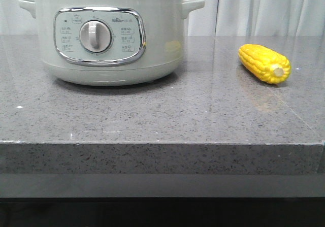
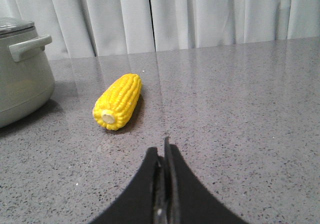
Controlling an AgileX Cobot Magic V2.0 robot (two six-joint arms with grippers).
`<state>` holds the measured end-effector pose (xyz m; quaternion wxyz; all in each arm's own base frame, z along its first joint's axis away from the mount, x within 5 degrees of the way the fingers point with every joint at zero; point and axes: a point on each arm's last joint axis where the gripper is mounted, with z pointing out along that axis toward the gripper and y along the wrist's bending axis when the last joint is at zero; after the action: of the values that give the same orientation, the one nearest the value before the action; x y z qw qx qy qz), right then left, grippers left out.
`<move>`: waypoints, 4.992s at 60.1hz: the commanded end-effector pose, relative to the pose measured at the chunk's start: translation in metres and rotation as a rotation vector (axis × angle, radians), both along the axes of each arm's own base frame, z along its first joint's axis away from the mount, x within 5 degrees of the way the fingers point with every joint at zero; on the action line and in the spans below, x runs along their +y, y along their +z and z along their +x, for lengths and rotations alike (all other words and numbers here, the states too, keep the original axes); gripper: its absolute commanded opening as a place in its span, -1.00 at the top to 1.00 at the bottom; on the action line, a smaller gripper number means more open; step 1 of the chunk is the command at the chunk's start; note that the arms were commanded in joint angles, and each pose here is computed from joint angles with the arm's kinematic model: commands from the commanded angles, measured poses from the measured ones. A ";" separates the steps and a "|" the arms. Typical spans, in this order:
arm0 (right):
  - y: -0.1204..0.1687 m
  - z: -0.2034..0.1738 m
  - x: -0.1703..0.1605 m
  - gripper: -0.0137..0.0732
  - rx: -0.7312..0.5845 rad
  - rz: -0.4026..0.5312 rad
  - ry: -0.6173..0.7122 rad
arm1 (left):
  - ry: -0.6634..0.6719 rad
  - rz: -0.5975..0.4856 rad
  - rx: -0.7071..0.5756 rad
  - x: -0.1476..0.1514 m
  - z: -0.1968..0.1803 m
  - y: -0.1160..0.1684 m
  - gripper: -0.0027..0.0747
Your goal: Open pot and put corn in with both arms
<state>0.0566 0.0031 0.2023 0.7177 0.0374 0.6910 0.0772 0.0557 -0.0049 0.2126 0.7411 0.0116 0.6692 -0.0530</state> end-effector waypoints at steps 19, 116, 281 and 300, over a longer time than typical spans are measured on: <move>0.008 -0.003 -0.001 0.83 -0.105 -0.004 -0.013 | 0.001 -0.022 -0.097 0.000 -0.003 0.007 0.98; 0.167 0.048 0.005 0.83 0.273 -0.030 0.026 | -0.006 0.018 0.224 -0.004 0.040 0.177 0.98; 0.158 0.059 0.005 -0.78 0.358 -0.088 0.037 | -0.378 0.022 0.255 -0.178 0.305 0.163 0.10; 0.159 0.060 0.005 -0.78 0.349 -0.087 0.036 | -0.378 0.007 0.205 -0.177 0.302 0.174 0.43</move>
<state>0.1123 0.0098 0.3444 0.5414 0.0090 0.8386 0.0601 0.3656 -0.1845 0.3453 0.5813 0.1532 0.7819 -0.1652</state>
